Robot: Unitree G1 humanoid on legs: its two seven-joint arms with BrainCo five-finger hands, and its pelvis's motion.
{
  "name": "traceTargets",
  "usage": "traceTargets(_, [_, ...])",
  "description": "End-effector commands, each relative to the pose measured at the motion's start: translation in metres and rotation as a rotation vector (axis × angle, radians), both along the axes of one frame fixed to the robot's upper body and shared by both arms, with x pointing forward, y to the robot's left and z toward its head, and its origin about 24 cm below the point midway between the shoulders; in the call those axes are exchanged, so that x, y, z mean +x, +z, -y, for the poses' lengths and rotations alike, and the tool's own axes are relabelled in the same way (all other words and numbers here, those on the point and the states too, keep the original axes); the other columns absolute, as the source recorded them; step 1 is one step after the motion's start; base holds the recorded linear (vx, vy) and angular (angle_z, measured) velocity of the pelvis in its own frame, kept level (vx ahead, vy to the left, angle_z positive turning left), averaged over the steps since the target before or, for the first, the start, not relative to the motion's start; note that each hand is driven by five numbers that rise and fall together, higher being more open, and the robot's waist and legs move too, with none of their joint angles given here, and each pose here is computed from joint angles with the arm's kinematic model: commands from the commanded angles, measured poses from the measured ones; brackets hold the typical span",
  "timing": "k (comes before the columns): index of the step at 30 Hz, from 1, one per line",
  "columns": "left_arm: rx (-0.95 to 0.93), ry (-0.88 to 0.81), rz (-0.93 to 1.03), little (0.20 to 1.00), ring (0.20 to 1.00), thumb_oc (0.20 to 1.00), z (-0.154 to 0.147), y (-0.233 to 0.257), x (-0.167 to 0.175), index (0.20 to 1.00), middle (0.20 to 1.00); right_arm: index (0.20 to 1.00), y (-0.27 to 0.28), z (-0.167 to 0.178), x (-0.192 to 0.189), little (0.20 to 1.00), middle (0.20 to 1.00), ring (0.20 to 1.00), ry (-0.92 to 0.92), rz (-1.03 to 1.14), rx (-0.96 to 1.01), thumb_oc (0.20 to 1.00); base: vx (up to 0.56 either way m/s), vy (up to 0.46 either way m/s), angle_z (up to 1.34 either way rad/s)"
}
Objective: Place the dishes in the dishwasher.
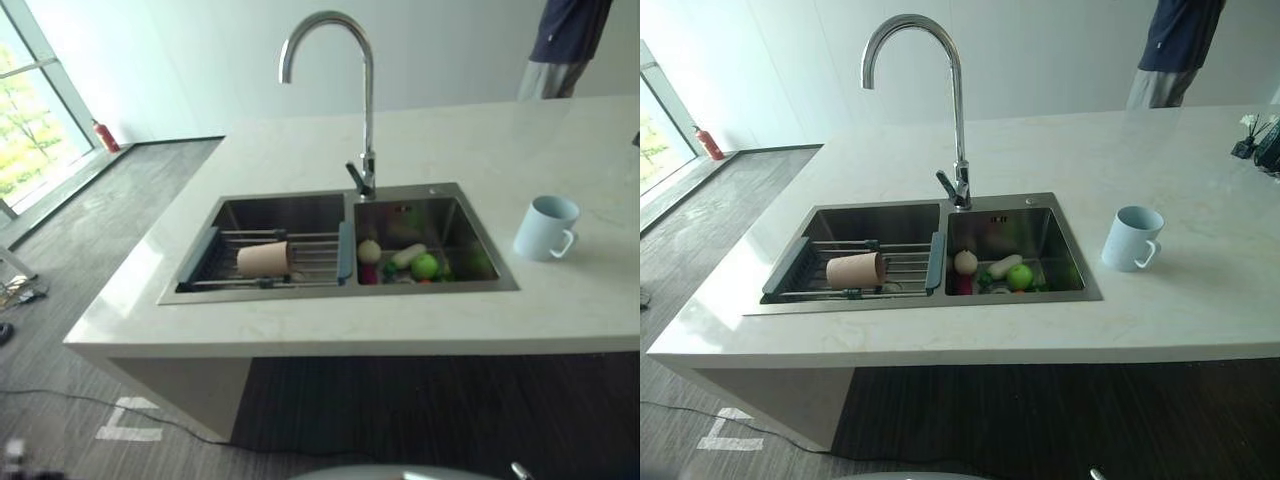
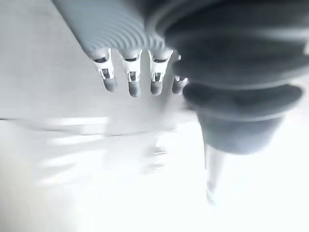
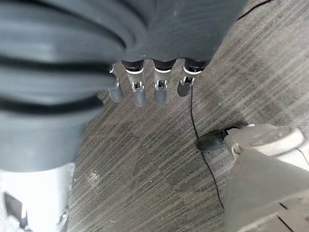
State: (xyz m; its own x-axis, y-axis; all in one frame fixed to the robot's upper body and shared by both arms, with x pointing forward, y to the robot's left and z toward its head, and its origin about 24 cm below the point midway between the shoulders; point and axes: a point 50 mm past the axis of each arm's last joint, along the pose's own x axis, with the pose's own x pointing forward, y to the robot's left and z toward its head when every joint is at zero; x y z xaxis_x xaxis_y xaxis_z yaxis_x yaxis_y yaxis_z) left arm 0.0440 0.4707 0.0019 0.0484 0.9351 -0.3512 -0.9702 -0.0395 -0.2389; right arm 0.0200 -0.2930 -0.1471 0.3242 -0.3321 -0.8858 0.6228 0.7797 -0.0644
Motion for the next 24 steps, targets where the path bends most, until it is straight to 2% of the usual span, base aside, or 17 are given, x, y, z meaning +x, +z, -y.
traceTargets(1, [0.399,0.133,-0.051,1.000,1.000,1.000,-0.012,0.064,0.031,1.000,1.000,1.000,0.001,-0.009,0.036,1.000,1.000,1.000,-0.010,0.100,-0.008,1.000,0.01,-0.011,0.07])
traceTargets(3, [0.731,0.160,-0.055,1.000,1.000,1.000,-0.012,0.127,0.046,1.000,1.000,1.000,0.000,-0.014,0.036,1.000,1.000,1.000,-0.006,0.103,0.001,1.000,0.02,-0.011,0.06])
traceTargets(5, [0.891,0.145,-0.063,1.000,1.000,1.000,-0.005,0.158,0.057,1.000,1.000,1.000,0.000,-0.017,0.037,1.000,1.000,1.000,-0.001,0.105,0.008,1.000,0.04,-0.012,0.09])
traceTargets(6, [1.219,0.077,-0.126,1.000,1.000,1.000,0.015,0.217,0.079,1.000,1.000,1.000,0.000,-0.019,0.038,1.000,1.000,1.000,0.017,0.106,0.023,1.000,0.09,-0.012,0.20])
traceTargets(7, [1.356,0.014,-0.129,1.000,1.000,1.000,0.031,0.244,0.095,1.000,1.000,1.000,0.000,-0.022,0.038,1.000,1.000,1.000,0.035,0.105,0.033,1.000,0.14,0.005,0.21])
traceTargets(8, [1.459,-0.153,-0.115,1.000,1.000,1.000,0.051,0.264,0.114,1.000,1.000,1.000,0.000,-0.024,0.037,1.000,1.000,1.000,0.069,0.093,0.042,1.000,0.20,0.055,0.15])
traceTargets(9, [1.550,-0.433,-0.188,1.000,1.000,1.000,0.078,0.265,0.147,1.000,1.000,1.000,0.000,-0.025,0.035,1.000,1.000,1.000,0.118,0.063,0.045,1.000,0.21,0.074,0.02])
traceTargets(11, [1.599,-0.633,-0.216,1.000,1.000,1.000,0.108,0.257,0.177,1.000,1.000,1.000,-0.001,-0.025,0.029,1.000,1.000,1.000,0.152,0.032,0.046,1.000,0.15,0.075,-0.26])
traceTargets(14, [1.672,-0.782,-0.249,1.000,1.000,1.000,0.141,0.247,0.200,1.000,1.000,1.000,0.000,-0.022,0.034,1.000,1.000,1.000,0.175,0.047,0.041,1.000,-0.08,0.086,-0.34])
traceTargets(16, [1.686,-0.887,-0.330,1.000,1.000,1.000,0.157,0.246,0.225,1.000,1.000,1.000,0.010,-0.017,0.069,1.000,1.000,1.000,0.203,0.138,0.022,1.000,-0.43,0.125,-0.02])
traceTargets(18, [1.554,-0.995,-0.346,1.000,1.000,1.000,0.155,0.243,0.246,1.000,1.000,1.000,0.021,-0.013,0.098,1.000,1.000,1.000,0.165,0.229,0.040,1.000,-0.40,0.096,0.17])
traceTargets(19, [1.532,-1.007,-0.362,1.000,1.000,1.000,0.152,0.243,0.249,1.000,1.000,1.000,0.023,-0.011,0.099,1.000,1.000,1.000,0.130,0.249,0.051,1.000,-0.21,0.077,0.08])
traceTargets(24, [1.549,-0.954,-0.386,1.000,1.000,1.000,0.148,0.244,0.246,1.000,1.000,1.000,0.030,-0.005,0.104,1.000,1.000,1.000,0.159,0.297,0.036,1.000,-0.05,0.033,-0.05])
